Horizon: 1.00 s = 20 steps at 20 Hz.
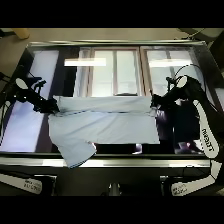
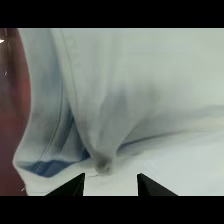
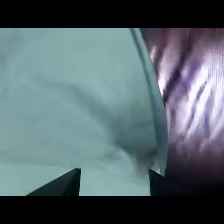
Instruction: Fold the shirts.
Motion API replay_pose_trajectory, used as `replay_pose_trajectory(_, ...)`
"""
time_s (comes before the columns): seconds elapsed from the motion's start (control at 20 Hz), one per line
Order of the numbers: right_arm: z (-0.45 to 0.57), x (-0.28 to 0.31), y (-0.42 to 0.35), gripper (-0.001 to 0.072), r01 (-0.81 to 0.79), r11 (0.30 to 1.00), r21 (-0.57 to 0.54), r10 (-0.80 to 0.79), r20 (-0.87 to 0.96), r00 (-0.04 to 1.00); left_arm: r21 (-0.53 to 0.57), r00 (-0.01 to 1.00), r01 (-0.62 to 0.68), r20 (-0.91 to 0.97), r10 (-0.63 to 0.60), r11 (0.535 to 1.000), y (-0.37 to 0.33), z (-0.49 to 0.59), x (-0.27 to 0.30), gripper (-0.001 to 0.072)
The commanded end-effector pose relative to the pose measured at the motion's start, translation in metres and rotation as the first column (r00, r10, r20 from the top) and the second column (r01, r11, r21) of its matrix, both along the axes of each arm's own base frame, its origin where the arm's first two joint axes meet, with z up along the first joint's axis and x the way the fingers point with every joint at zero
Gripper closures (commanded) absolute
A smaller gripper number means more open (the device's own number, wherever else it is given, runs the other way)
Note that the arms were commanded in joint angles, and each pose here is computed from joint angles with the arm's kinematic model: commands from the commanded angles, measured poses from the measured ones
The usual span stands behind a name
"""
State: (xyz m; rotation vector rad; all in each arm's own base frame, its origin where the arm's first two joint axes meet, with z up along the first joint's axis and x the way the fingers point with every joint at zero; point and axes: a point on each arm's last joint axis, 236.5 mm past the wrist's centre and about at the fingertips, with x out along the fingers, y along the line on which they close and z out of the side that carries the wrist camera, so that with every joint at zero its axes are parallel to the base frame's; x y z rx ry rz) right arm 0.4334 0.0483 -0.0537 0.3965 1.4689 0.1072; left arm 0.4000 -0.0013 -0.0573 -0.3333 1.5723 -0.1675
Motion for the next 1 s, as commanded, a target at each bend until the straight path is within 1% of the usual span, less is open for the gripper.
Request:
replay_pose_trajectory(0.0, 0.042, -0.018, -0.020, 0.0271, -0.001, 1.000, 0.026, 0.002, -0.025, 1.000, -0.013, 0.998, -0.053, 0.028, 0.054, 0.998, 0.017, 0.040, -0.011, 0.0283)
replay_pose_trajectory(0.1, 0.048, -0.059, -0.040, 0.0271, 0.002, 0.999, 0.050, 0.005, -0.147, 0.989, -0.014, 0.996, -0.083, 0.029, 0.084, 0.996, 0.025, 0.051, -0.035, 0.0283)
replay_pose_trajectory(0.2, 0.034, -0.100, -0.038, 0.0271, -0.007, 0.998, 0.065, 0.021, -0.228, 0.974, -0.027, 0.993, -0.114, -0.041, 0.113, 0.993, 0.021, 0.032, -0.085, 0.0280)
replay_pose_trajectory(0.3, 0.015, -0.126, -0.024, 0.0271, 0.011, 0.996, 0.091, 0.010, -0.228, 0.974, -0.069, 0.981, -0.140, -0.145, 0.128, 0.988, -0.002, 0.004, -0.153, 0.0112)
replay_pose_trajectory(0.35, 0.007, -0.136, -0.020, 0.0271, 0.022, 0.995, 0.096, 0.001, -0.231, 0.973, -0.081, 0.980, -0.138, -0.153, 0.125, 0.987, -0.012, -0.006, -0.177, 0.0093)
replay_pose_trajectory(0.45, -0.003, -0.155, -0.015, 0.0272, 0.022, 0.994, 0.102, 0.004, -0.253, 0.968, -0.083, 0.982, -0.156, -0.117, 0.146, 0.984, -0.024, -0.017, -0.203, 0.0094)
replay_pose_trajectory(0.6, -0.005, -0.161, -0.014, 0.0273, 0.011, 0.994, 0.108, 0.017, -0.257, 0.966, -0.089, 0.982, -0.174, -0.091, 0.166, 0.981, -0.033, -0.024, -0.221, 0.0095)
replay_pose_trajectory(0.8, -0.005, -0.160, -0.014, 0.0273, 0.012, 0.994, 0.106, 0.015, -0.254, 0.967, -0.157, 0.971, -0.228, -0.105, 0.214, 0.961, -0.052, -0.036, -0.221, 0.0097)
replay_pose_trajectory(0.95, -0.006, -0.160, -0.014, 0.0269, 0.012, 0.994, 0.106, 0.015, -0.253, 0.967, -0.165, 0.977, -0.206, -0.089, 0.194, 0.964, -0.064, -0.041, -0.217, 0.0107)
